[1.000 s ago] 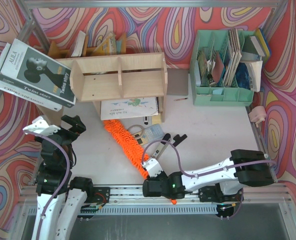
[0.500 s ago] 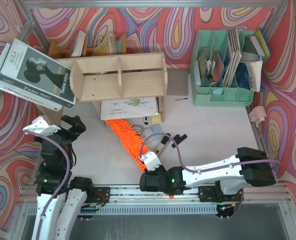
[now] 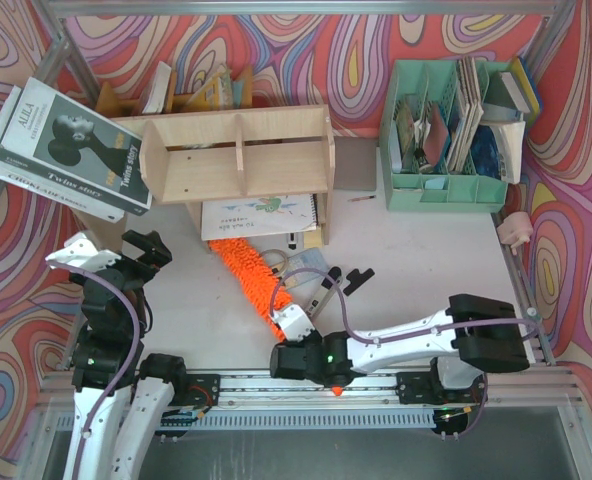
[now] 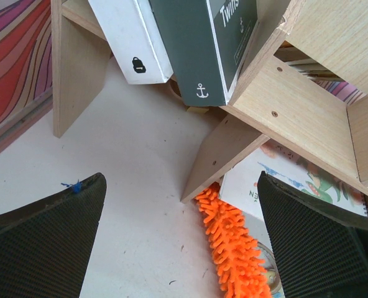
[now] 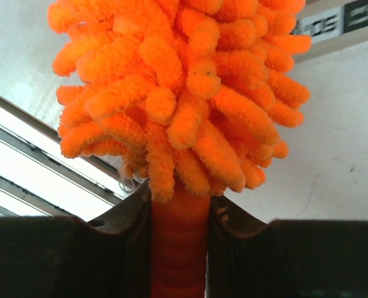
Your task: Dust the bookshelf with a duster
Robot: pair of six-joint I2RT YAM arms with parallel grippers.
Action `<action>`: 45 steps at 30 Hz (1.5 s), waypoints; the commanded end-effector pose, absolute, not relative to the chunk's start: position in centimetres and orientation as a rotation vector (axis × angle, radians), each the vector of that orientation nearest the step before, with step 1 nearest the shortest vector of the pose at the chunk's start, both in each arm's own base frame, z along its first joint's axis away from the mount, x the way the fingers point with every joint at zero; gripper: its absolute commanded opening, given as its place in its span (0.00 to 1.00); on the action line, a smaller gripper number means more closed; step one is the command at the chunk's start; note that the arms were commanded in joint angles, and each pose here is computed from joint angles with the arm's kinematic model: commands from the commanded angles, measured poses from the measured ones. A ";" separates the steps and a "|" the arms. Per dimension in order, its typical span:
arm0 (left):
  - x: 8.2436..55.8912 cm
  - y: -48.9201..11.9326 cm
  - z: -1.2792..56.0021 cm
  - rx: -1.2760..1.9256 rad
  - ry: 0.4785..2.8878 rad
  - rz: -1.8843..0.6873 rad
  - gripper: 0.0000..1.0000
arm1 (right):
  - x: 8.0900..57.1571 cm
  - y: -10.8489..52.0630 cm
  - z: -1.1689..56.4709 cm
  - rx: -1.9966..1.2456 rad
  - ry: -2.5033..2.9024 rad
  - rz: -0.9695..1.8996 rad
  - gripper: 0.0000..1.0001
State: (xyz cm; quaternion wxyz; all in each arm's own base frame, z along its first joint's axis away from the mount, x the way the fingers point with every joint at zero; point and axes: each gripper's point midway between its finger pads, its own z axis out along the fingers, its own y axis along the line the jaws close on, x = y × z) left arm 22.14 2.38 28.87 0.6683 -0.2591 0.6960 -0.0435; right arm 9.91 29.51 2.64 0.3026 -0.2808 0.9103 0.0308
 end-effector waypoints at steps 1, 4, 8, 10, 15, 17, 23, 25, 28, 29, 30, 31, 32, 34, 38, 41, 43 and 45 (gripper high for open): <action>22.0 2.5 29.4 -0.592 1.542 -0.112 0.98 | 12.9 31.9 9.3 -0.640 2.222 0.156 0.00; 21.9 2.5 29.4 -0.594 1.539 -0.111 0.98 | 13.1 31.7 9.5 -0.621 2.223 0.172 0.00; 21.9 2.5 29.5 -0.594 1.536 -0.114 0.99 | 12.2 31.6 5.8 -0.649 2.319 0.195 0.00; 21.9 2.5 29.5 -0.593 1.539 -0.114 0.99 | 11.6 31.6 4.1 -0.670 2.360 0.182 0.00; 21.9 2.4 29.4 -0.592 1.539 -0.117 0.98 | 12.4 32.1 4.9 -0.662 2.334 0.143 0.00; 22.0 2.4 29.4 -0.591 1.542 -0.116 0.98 | 13.1 32.4 6.6 -0.642 2.293 0.154 0.00; 21.9 2.4 29.6 -0.593 1.537 -0.120 0.99 | 14.3 32.4 10.1 -0.593 2.222 0.174 0.00; 21.9 2.4 29.5 -0.594 1.538 -0.119 0.99 | 14.2 32.1 8.8 -0.600 2.250 0.182 0.00; 21.9 2.4 29.5 -0.593 1.540 -0.118 0.98 | 13.5 31.8 5.9 -0.614 2.326 0.210 0.00; 21.9 2.5 29.4 -0.595 1.541 -0.116 0.99 | 13.2 31.8 5.3 -0.611 2.342 0.221 0.00; 21.9 2.4 29.4 -0.595 1.541 -0.116 0.99 | 13.1 31.8 4.8 -0.612 2.354 0.229 0.00; 22.0 2.4 29.4 -0.594 1.543 -0.117 0.99 | 12.9 31.8 4.4 -0.615 2.365 0.225 0.00; 22.0 2.4 29.4 -0.593 1.546 -0.117 0.99 | 12.9 31.8 4.2 -0.618 2.372 0.214 0.00; 22.1 2.3 29.3 -0.593 1.550 -0.117 0.99 | 13.2 31.7 4.3 -0.607 2.373 0.181 0.00; 22.2 2.3 29.2 -0.592 1.553 -0.115 0.98 | 14.4 31.6 7.1 -0.552 2.302 0.178 0.00; 22.2 2.3 29.2 -0.592 1.553 -0.115 0.98 | 15.2 31.6 10.1 -0.484 2.240 0.220 0.00; 22.1 2.4 29.2 -0.595 1.551 -0.112 0.99 | 15.5 31.3 11.4 -0.443 2.212 0.243 0.00; 22.1 2.4 29.3 -0.596 1.548 -0.113 0.99 | 15.7 30.6 11.7 -0.397 2.204 0.240 0.00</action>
